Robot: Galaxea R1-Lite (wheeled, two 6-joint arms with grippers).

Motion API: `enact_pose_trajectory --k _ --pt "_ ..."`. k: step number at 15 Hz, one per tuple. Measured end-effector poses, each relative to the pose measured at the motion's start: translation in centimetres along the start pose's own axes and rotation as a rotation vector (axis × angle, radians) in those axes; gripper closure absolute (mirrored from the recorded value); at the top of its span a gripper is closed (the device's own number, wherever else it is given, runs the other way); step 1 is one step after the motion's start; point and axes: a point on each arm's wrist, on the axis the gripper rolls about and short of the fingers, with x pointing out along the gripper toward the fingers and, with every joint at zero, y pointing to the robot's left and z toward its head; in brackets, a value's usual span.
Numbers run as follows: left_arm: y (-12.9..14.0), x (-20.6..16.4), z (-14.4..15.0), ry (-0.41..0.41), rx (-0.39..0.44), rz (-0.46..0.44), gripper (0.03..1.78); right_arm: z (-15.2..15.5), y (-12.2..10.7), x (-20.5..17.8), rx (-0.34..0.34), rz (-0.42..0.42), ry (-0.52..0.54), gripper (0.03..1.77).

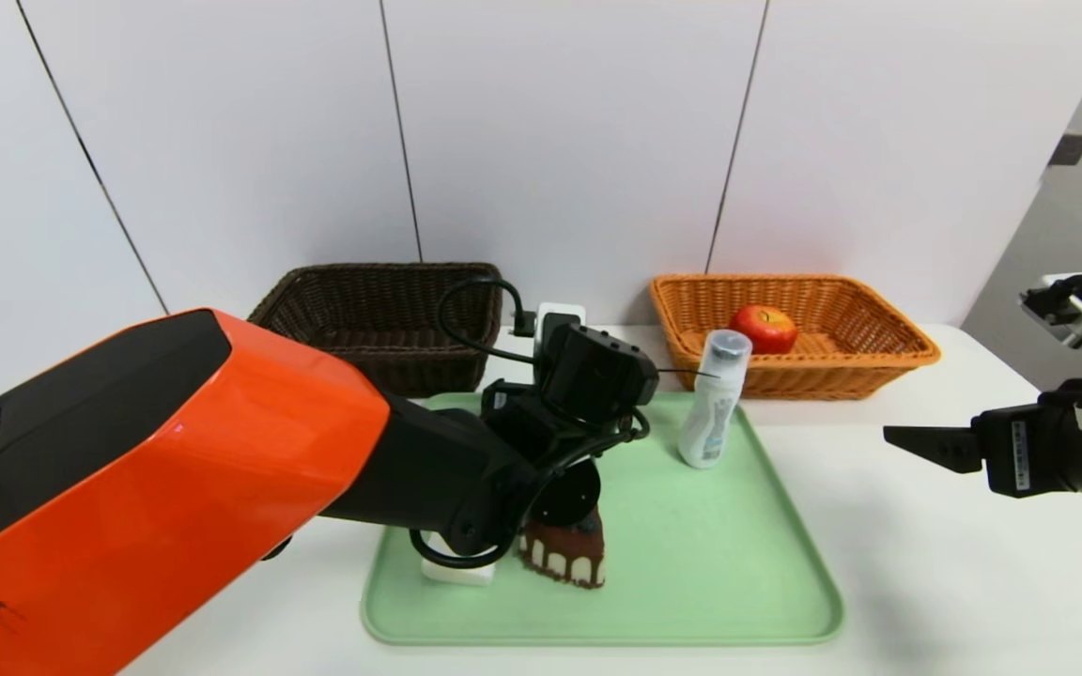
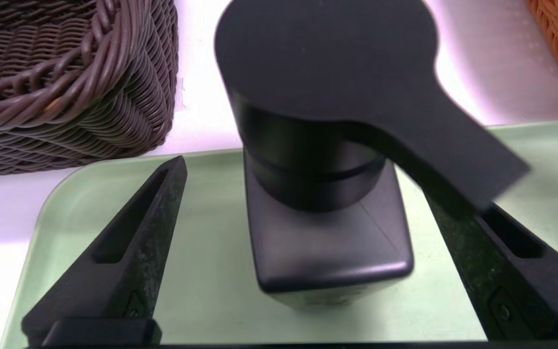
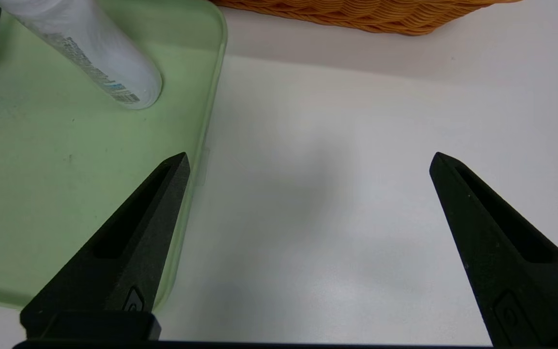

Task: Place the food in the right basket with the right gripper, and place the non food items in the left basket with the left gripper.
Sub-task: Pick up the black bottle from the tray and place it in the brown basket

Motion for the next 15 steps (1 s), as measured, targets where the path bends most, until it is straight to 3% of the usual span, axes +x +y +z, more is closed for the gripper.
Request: enact_pose_trajectory --k 3,11,15 --pt "0.1 0.4 -0.2 0.005 0.005 0.007 0.12 -0.2 0.0 0.1 0.000 0.001 0.010 0.09" --pt "0.3 0.6 -0.3 0.009 0.019 0.011 1.19 -0.8 0.1 0.3 0.000 0.014 0.031 0.09" --pt "0.6 0.5 0.3 0.007 0.017 0.005 1.19 -1.2 0.1 0.4 0.001 0.014 0.042 0.09"
